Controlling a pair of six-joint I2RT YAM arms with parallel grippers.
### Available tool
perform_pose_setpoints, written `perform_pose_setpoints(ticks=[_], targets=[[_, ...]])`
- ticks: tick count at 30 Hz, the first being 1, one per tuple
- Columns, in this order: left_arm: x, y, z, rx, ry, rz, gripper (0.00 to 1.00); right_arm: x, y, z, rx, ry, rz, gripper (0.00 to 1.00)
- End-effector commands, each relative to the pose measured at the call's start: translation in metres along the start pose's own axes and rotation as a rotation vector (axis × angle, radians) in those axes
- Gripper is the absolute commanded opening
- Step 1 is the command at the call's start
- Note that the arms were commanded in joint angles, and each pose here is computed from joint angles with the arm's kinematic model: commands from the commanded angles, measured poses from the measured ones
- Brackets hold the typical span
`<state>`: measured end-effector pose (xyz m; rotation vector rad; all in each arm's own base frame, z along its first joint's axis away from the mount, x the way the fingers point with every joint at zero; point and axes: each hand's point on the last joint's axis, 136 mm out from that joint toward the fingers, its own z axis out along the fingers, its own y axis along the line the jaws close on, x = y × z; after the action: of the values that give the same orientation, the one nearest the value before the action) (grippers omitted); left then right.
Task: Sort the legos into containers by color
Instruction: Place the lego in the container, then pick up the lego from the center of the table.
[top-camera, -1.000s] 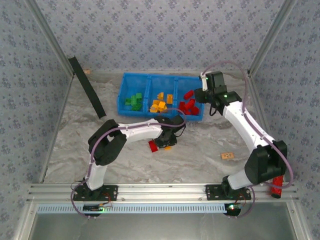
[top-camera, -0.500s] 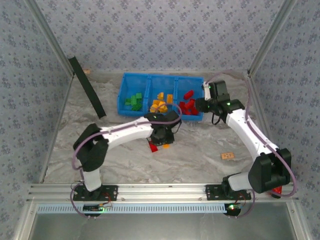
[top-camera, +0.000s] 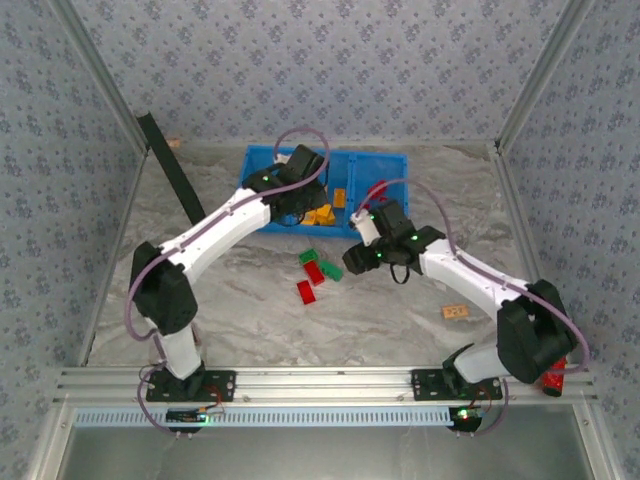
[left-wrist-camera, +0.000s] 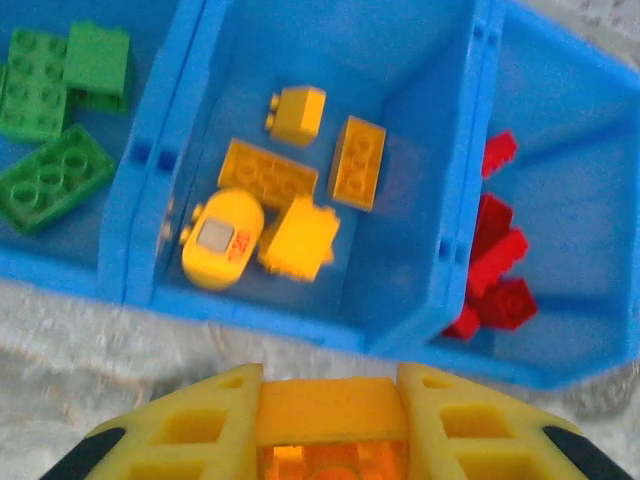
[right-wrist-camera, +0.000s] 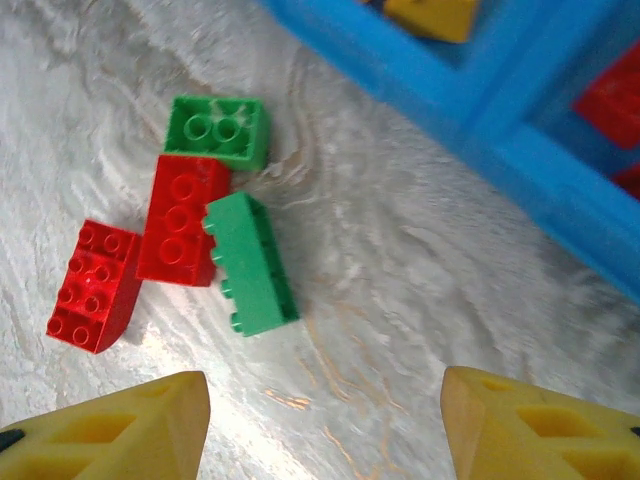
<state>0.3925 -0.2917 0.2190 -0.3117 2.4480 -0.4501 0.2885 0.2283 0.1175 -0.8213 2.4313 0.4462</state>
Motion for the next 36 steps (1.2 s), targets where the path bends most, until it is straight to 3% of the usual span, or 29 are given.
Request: perform_pose_setpoints(ticks=[1,11,21,29,36], targets=[[-0.020,-0.003,0.033,-0.029,-0.041,0.034,0.25,0.008,0.013,0.020,-0.011,0.038,-0.117,0.65],[-0.023,-0.024,0.096,-0.047,0.035,0.076,0.26,0.015,0.032,0.057,-0.024,0.104,-0.208,0.72],[0.006,-0.018,0.123,-0.057,0.121,0.065,0.42,0.018,0.034,0.080,-0.016,0.148,-0.234,0.71],[-0.007,-0.028,0.110,-0.023,0.098,0.075,0.51,0.025,0.031,0.088,-0.020,0.190,-0.240,0.57],[-0.034,-0.042,0.069,0.041,0.047,0.082,0.53,0.029,0.032,0.085,-0.038,0.205,-0.242,0.34]])
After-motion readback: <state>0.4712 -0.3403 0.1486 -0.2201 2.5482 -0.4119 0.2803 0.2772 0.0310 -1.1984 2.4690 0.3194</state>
